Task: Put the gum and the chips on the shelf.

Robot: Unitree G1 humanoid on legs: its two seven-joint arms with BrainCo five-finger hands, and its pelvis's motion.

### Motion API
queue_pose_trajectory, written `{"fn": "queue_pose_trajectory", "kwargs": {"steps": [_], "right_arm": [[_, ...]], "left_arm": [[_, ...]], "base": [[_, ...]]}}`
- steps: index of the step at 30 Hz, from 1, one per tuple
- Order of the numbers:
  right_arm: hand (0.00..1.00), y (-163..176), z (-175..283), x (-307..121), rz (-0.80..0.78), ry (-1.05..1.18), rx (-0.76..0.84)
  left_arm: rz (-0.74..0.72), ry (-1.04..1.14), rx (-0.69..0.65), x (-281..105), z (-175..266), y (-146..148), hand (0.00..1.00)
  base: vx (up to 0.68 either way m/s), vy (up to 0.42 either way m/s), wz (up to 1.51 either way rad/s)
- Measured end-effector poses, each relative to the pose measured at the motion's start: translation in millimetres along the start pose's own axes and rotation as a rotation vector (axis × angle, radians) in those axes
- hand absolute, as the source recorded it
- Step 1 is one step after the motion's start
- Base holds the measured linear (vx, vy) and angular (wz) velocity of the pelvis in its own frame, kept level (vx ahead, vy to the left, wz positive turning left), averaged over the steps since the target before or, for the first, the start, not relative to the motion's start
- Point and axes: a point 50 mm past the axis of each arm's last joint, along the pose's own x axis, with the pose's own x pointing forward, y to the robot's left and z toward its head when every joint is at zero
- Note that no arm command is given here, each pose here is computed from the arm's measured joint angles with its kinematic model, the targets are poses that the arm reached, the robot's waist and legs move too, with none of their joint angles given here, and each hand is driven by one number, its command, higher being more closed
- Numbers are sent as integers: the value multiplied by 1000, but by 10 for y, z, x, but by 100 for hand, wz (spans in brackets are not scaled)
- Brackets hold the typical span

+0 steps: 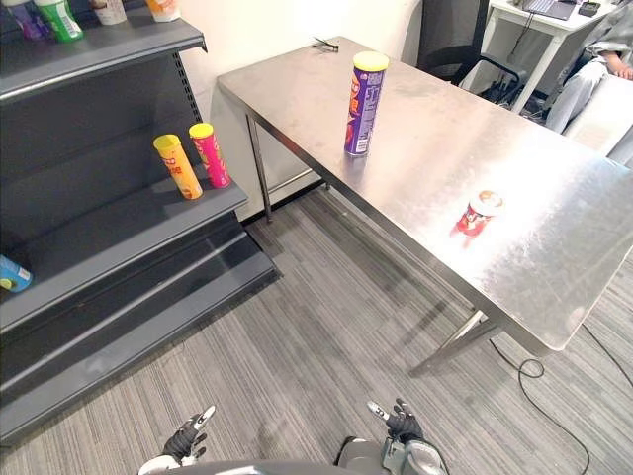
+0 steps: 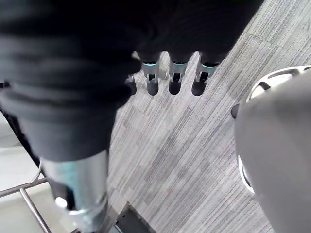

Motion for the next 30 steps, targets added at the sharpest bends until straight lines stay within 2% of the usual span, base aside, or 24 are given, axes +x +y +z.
{"fn": "queue_pose_trajectory", "kwargs": {"steps": [5,13,19,21,30], "right_arm": [[0,-77,-39,-25,-27,8,26],[0,-275,-180,-106,-126,33,163],[0,-596,-440,-284,-267,97,265],[0,-757,-477,-353,-353,90,343],[0,-631,-449,-304,-332,68,385]], "left_arm": [[-2,8,1,0,-17,-20,0],[32,10,-32,-3,-15,29,0],[53,-28,-127,-7,-7,-11,0],[32,-45,-145,12,25,-104,0],[31,-76,-143,3,58,-84,0]], "base": [[-83,-46,-11],[50,-67,-43],[231,-142,-108],[267,36,-96],[201,212,-98]]}}
